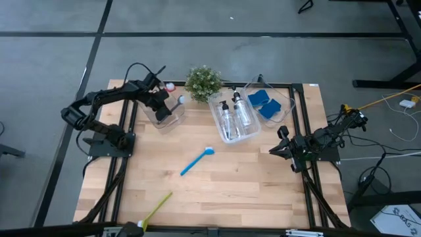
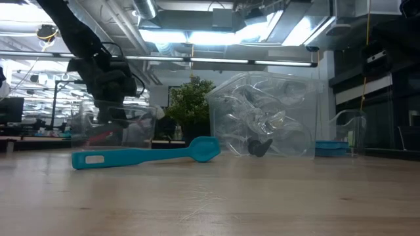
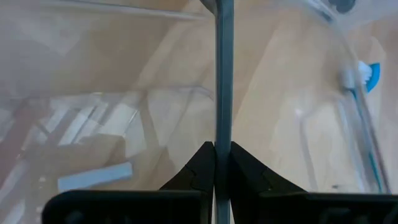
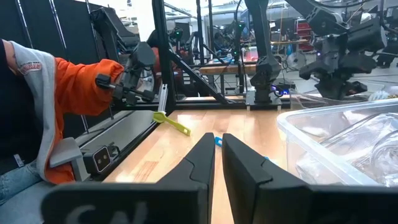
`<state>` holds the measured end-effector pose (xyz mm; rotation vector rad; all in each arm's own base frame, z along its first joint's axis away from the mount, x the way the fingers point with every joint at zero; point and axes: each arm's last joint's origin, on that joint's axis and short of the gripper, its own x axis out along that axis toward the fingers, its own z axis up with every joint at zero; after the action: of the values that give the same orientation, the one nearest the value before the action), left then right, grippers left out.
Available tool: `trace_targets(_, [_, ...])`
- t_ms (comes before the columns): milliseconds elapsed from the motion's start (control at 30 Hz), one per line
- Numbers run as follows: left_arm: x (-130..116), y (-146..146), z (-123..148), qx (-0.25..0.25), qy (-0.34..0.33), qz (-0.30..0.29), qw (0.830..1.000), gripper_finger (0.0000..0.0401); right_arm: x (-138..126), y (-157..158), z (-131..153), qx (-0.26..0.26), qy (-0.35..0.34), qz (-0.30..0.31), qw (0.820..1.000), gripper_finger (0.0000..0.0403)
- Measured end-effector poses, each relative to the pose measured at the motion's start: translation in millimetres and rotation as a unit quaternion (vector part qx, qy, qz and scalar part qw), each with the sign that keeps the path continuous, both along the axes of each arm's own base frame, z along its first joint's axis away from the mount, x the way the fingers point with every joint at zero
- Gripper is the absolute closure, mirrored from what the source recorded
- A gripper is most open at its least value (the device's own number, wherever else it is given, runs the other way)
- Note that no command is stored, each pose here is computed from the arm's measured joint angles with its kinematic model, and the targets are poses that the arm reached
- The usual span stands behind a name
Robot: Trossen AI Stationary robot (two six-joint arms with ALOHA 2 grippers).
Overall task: Pick & Place Kitchen Sink Supplies
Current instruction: Put the gray dish brush into the left transparent bin, then put the blue dish brush into the left transparent bin
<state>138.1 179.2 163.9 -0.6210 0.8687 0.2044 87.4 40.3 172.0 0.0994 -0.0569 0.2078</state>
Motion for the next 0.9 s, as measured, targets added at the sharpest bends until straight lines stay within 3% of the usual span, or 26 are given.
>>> trace_targets(333, [0,0,0,0.005,0.002,0.0,1.0,0.0339,0,0,0,0.0,0.0,0.0,1.0,0.037])
trace_targets(733, [-3,1,-2,0.023,0.052,0.027,0.998,0.0265,0,0,0,0.0,0.0,0.0,1.0,0.037])
trace_targets(900, [1,7,11,0.025,0.049,0.031,0.998,0.0246,0,0,0,0.0,0.0,0.0,1.0,0.037])
